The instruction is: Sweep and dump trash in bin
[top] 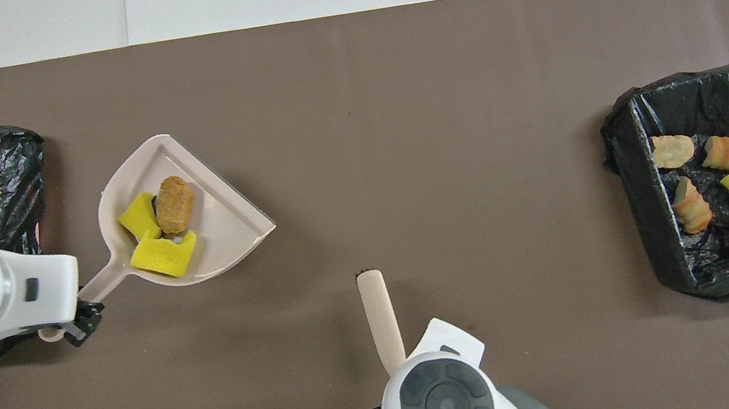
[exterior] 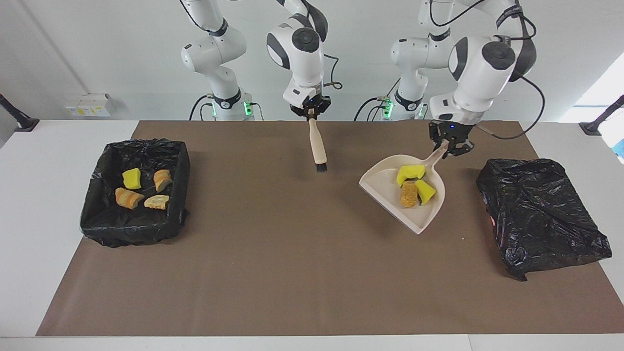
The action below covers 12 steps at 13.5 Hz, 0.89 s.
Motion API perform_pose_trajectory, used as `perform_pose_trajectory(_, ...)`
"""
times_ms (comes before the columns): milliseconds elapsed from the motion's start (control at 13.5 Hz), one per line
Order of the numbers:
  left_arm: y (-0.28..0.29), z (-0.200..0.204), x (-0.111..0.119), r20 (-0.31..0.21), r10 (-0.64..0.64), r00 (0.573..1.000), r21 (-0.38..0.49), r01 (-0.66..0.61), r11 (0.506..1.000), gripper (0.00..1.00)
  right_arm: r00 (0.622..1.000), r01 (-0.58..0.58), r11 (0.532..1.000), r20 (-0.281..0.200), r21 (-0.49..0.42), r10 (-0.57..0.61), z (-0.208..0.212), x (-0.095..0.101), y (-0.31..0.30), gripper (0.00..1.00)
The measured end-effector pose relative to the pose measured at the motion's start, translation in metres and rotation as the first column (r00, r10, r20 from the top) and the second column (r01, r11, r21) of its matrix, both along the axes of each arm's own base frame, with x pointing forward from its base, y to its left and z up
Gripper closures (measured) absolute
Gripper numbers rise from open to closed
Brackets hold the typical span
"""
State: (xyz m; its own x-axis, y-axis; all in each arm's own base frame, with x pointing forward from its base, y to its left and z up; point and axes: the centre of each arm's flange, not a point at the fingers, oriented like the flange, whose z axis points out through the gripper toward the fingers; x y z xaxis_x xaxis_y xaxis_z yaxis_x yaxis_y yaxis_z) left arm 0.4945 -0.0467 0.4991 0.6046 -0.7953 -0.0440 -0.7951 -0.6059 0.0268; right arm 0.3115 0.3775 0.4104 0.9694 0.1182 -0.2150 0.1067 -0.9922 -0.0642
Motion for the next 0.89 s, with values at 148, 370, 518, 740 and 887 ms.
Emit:
perform_pose_trajectory(148, 0.051, 0.019, 0.012, 0.006, 0.016, 1.000, -0.005, -0.016, 1.000, 0.69, 1.000, 0.023, 1.000, 0.001, -0.019, -0.023, -0.020, -0.026, 0.022, 0.74)
perform_pose_trajectory(370, 0.102, 0.032, 0.029, 0.003, 0.090, 0.996, -0.008, -0.090, 0.996, 0.69, 0.999, 0.052, 0.998, 0.004, -0.044, -0.052, -0.058, -0.058, 0.044, 0.74)
perform_pose_trajectory(518, 0.141, 0.036, 0.037, 0.009, 0.152, 0.988, 0.000, -0.152, 0.988, 0.69, 0.998, 0.062, 0.997, 0.003, -0.049, -0.062, -0.069, -0.059, 0.046, 0.74)
perform_pose_trajectory(740, 0.229, 0.057, 0.042, 0.035, 0.269, 0.963, 0.041, -0.270, 0.962, 0.69, 0.997, 0.076, 0.996, 0.005, -0.045, -0.075, -0.065, -0.051, 0.045, 0.58)
perform_pose_trajectory(887, 0.270, 0.067, 0.040, 0.020, 0.317, 0.948, 0.043, -0.318, 0.947, 0.69, 0.996, 0.089, 0.995, -0.008, -0.053, -0.090, -0.047, -0.037, 0.043, 0.39)
